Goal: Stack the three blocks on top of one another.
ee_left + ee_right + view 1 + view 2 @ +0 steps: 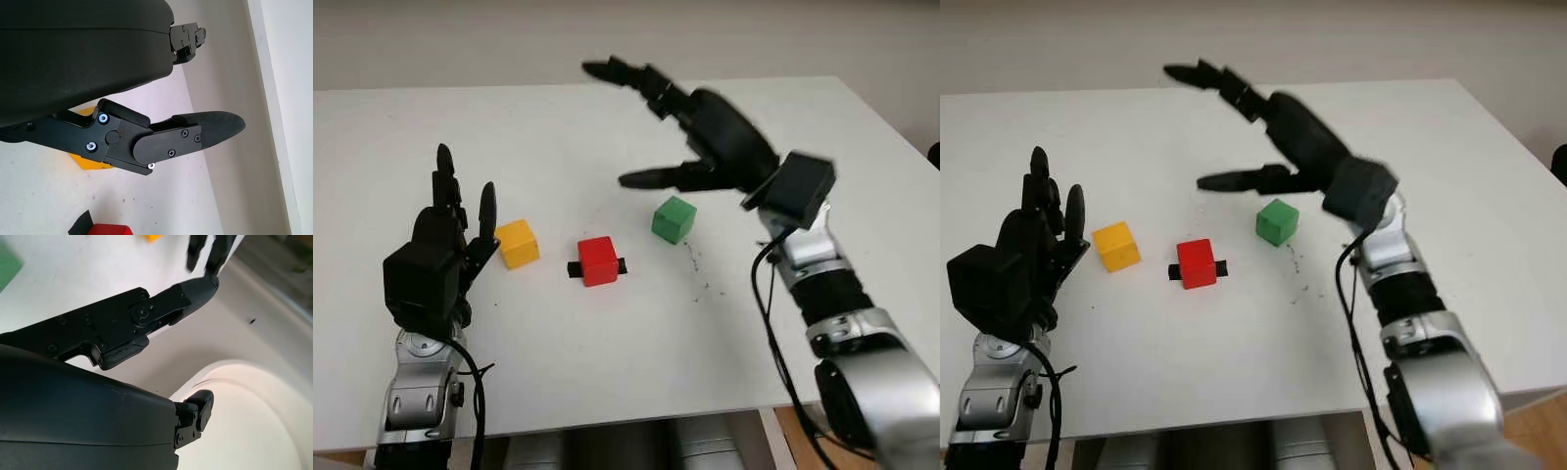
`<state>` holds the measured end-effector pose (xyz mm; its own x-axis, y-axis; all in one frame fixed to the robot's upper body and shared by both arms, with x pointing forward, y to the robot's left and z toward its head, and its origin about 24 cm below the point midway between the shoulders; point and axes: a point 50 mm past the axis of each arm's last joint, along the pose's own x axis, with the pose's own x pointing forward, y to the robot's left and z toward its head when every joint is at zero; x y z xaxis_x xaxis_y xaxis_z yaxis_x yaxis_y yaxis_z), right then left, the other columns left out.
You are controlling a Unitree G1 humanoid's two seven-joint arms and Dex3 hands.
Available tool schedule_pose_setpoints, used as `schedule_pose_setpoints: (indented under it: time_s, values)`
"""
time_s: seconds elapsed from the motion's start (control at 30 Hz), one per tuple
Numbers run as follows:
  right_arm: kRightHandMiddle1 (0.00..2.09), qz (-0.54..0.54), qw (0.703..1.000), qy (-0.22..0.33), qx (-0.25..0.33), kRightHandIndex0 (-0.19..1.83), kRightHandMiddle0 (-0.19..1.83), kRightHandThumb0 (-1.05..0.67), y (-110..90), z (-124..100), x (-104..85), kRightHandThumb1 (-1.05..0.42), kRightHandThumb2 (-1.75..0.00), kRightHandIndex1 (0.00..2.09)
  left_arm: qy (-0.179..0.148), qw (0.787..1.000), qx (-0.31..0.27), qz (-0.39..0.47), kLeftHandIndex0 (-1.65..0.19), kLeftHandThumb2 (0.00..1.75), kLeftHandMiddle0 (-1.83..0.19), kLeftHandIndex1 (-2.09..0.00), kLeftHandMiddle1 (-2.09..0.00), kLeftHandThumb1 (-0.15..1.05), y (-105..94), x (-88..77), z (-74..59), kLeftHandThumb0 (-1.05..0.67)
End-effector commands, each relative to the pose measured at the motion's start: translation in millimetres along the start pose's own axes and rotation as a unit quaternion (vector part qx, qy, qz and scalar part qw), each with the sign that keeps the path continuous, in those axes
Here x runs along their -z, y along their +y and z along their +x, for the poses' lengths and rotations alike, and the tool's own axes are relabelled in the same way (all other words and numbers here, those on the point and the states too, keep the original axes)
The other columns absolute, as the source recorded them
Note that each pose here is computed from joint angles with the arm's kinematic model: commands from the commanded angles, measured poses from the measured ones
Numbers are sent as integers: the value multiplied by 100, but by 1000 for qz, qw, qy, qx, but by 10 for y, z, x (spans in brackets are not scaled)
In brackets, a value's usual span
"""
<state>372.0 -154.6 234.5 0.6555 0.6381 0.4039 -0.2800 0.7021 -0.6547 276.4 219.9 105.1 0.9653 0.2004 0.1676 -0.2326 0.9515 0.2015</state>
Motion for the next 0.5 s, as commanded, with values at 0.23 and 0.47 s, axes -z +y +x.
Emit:
schedule_pose_setpoints:
  time_s: [0.23,0.47]
  values:
    - [34,-155,982,96,-53,29,35,-68,-522,-57,7,-80,-5,9,-12,1000,0,20,16,62,17,-5,-6,105,36,-48,43,-69]
    - [28,-151,984,84,-41,27,36,-71,-494,-94,26,-83,-6,6,-57,959,-84,264,-8,21,-13,-13,-11,105,189,-110,58,-63]
